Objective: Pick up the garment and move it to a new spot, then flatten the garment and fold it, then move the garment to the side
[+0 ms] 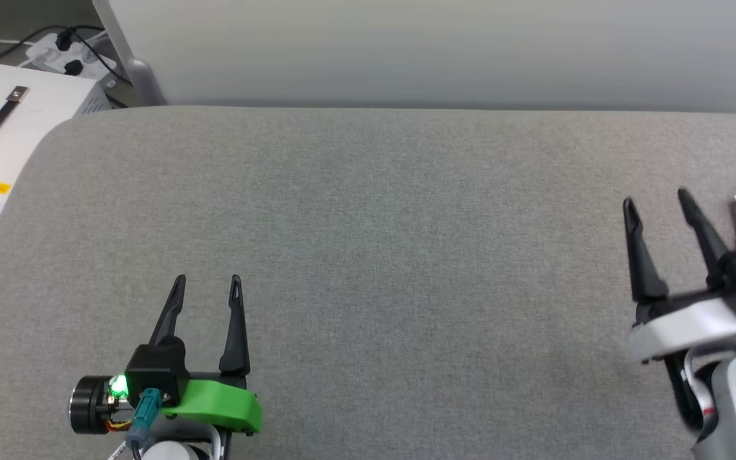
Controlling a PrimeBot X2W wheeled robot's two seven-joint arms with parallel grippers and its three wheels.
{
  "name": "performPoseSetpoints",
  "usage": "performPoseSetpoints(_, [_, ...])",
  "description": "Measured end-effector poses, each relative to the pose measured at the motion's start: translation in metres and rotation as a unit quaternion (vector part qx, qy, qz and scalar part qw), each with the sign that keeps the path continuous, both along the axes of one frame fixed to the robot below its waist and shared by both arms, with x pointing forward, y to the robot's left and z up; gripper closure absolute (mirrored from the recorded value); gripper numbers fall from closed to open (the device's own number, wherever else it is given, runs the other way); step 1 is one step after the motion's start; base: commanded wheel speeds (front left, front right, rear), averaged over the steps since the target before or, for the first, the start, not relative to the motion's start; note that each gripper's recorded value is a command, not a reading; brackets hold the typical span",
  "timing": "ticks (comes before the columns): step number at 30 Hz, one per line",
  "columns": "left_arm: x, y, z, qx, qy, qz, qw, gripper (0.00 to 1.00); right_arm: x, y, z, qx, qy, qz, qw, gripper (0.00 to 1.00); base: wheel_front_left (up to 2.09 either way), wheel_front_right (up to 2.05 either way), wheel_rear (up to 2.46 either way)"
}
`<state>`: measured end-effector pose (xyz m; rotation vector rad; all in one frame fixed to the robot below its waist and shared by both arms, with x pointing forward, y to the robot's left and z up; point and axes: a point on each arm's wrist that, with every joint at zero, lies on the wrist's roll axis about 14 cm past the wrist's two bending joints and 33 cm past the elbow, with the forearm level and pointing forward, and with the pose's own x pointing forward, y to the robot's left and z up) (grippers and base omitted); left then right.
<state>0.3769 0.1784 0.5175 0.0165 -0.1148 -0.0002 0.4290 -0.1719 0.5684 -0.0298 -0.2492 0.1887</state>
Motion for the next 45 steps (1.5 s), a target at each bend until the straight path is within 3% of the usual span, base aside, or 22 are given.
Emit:
performPoseSetpoints(8, [-0.015, 0.006, -0.001, -0.002, 0.003, 0.009, 1.000, 0.00, -0.034, 0.005, -0.030, 0.037, 0.041, -0.013, 0.998, 0.00, 0.00, 0.00, 0.00])
performPoseSetpoints(18, [-0.031, 0.006, -0.002, -0.007, 0.004, 0.009, 1.000, 0.00, -0.065, 0.008, -0.040, 0.058, 0.056, -0.024, 0.996, 0.00, 0.00, 0.00, 0.00])
performPoseSetpoints(36, [-0.035, 0.003, -0.004, -0.011, 0.006, 0.003, 1.000, 0.00, -0.079, 0.011, -0.053, 0.067, 0.077, -0.024, 0.994, 0.00, 0.00, 0.00, 0.00])
performPoseSetpoints(37, [-0.035, 0.003, -0.005, -0.011, 0.007, 0.003, 1.000, 1.00, -0.079, 0.011, -0.053, 0.067, 0.077, -0.024, 0.994, 1.00, 0.00, 0.00, 0.00])
performPoseSetpoints(45, [-0.035, 0.002, -0.004, -0.010, 0.009, 0.002, 1.000, 1.00, -0.079, 0.011, -0.054, 0.067, 0.079, -0.025, 0.994, 1.00, 0.00, 0.00, 0.00])
